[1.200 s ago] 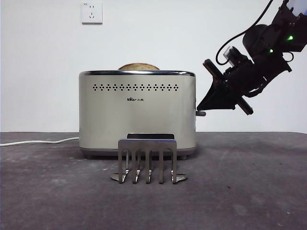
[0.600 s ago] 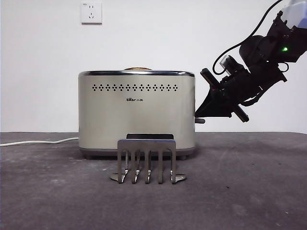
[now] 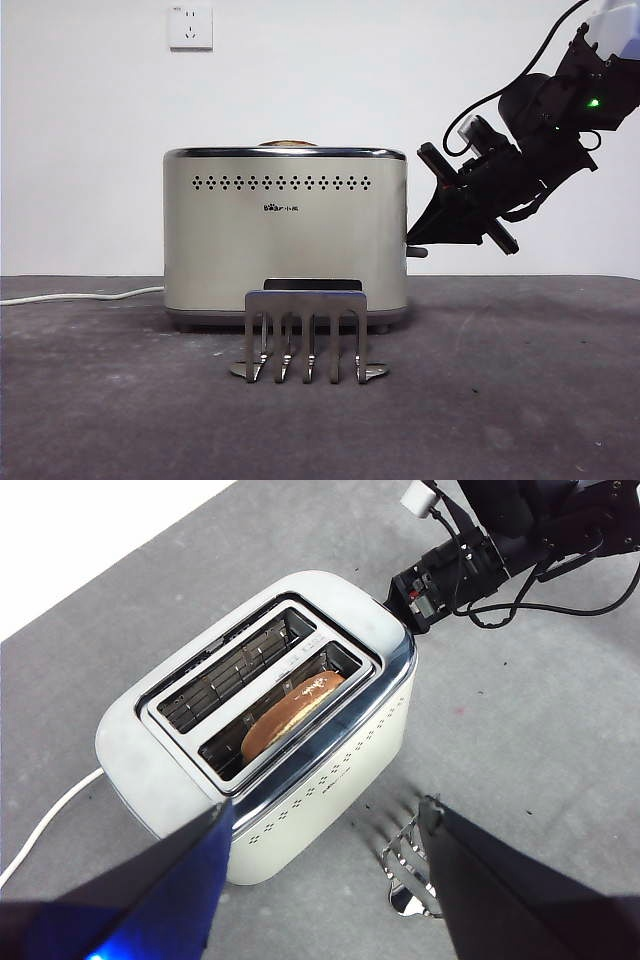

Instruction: Pick up a slice of bread from the rack,put the bread on the toaster,press the button

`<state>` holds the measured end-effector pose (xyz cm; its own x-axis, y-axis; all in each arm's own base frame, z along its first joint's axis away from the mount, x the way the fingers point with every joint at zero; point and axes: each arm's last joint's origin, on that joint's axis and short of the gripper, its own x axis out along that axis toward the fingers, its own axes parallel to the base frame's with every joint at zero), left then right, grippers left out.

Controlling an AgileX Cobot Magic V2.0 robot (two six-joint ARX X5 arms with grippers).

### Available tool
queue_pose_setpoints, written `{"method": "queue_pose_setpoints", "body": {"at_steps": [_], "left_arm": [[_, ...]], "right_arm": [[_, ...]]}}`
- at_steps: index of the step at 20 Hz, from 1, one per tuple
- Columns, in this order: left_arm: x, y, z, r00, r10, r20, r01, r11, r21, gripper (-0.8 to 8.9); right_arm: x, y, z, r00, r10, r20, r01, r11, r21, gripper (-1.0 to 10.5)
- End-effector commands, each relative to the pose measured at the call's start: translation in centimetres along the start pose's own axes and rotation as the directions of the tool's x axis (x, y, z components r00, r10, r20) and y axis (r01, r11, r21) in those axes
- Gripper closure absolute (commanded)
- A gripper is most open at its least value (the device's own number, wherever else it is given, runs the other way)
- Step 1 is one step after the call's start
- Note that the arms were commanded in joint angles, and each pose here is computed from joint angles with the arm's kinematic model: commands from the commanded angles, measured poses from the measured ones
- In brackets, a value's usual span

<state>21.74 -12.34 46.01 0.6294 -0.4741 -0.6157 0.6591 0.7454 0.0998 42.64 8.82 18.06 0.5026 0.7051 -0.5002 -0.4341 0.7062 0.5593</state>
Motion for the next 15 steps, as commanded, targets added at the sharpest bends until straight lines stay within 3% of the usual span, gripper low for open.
{"method": "queue_pose_setpoints", "body": {"at_steps": [1,5,9,12,15], "left_arm": [[0.2,0.0,-0.1,1.0,-0.003,-0.008,0.003,1.0,-0.011,4.99],[0.2,0.0,-0.1,1.0,-0.002,-0.008,0.002,1.0,-0.01,4.99],[0.2,0.0,-0.1,1.0,-0.003,-0.007,0.003,1.0,-0.006,4.99],[0.2,0.0,-0.1,1.0,-0.003,-0.008,0.003,1.0,-0.006,4.99],[0.2,-0.1,-0.3,1.0,-0.009,-0.03,0.009,1.0,-0.009,4.99]], "right_arm": [[0.3,-0.4,-1.5,0.997,-0.042,-0.058,0.045,0.998,0.045,9.6],[-4.4,3.2,2.0,0.996,-0.03,0.087,0.034,0.998,-0.045,9.6],[-10.8,8.3,4.2,0.978,0.002,0.21,0.026,0.991,-0.131,9.6],[-15.4,12.1,3.9,0.976,0.012,0.22,0.026,0.986,-0.166,9.6],[-19.3,15.3,1.7,0.991,-0.005,0.135,0.033,0.978,-0.208,9.6]]}}
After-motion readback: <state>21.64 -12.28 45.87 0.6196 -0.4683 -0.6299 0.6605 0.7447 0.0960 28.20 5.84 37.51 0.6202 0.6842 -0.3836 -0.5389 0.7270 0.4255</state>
